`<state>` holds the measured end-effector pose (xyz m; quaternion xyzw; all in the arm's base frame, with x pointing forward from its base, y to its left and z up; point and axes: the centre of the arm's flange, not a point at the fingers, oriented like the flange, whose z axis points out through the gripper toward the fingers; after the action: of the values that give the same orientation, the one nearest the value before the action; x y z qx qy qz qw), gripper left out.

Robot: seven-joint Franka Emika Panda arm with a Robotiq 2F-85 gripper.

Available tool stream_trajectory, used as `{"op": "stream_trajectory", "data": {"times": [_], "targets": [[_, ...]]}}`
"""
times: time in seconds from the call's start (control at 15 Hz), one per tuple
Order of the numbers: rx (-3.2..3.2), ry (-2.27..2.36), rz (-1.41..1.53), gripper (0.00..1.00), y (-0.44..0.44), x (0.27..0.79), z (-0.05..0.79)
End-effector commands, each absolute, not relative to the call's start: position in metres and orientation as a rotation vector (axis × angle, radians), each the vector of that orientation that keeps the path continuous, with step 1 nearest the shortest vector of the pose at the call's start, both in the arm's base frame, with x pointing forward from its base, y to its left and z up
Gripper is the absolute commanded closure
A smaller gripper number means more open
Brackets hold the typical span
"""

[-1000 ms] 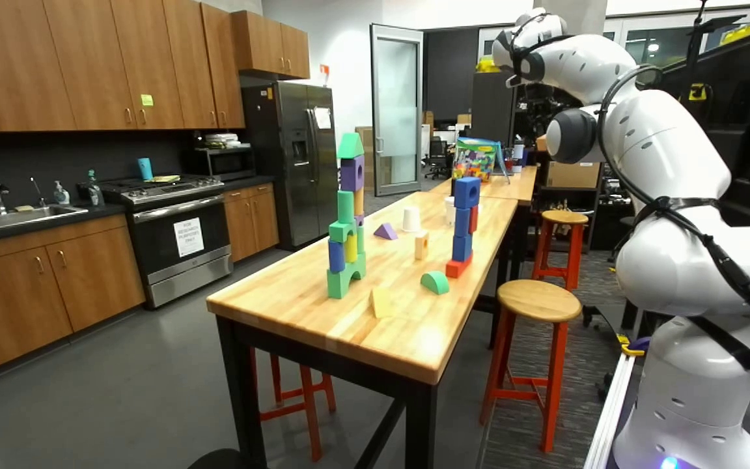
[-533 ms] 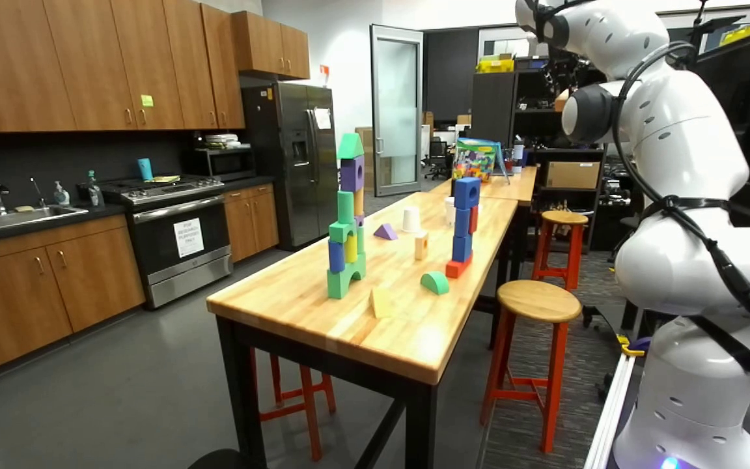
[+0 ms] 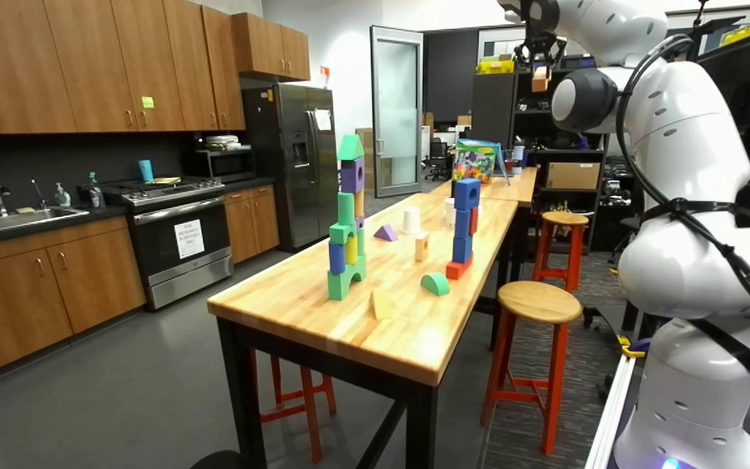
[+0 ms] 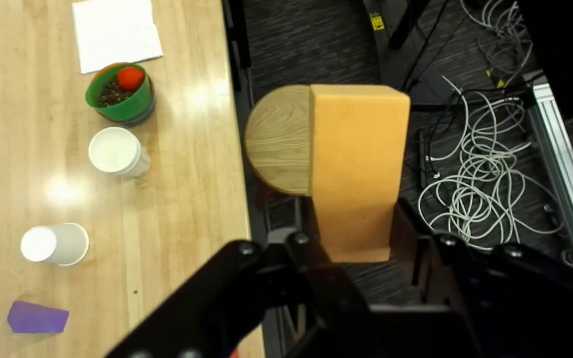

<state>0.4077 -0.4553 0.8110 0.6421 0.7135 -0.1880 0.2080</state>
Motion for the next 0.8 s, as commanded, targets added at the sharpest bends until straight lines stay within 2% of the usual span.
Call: {"op": "stream_trajectory", "data": {"times": [0.0, 0.2, 0.67, 0.73], "targets": [[1.678, 2.055, -0.525, 0.85, -0.389, 0.397, 0.765], [1.839, 1.990, -0.381, 0.85, -0.366, 0.415, 0.761], [2.299, 1.718, -0.152, 0.85, -0.369, 0.403, 0.729], [2.229, 1.810, -0.220, 0.60, -0.399, 0.446, 0.779]]}}
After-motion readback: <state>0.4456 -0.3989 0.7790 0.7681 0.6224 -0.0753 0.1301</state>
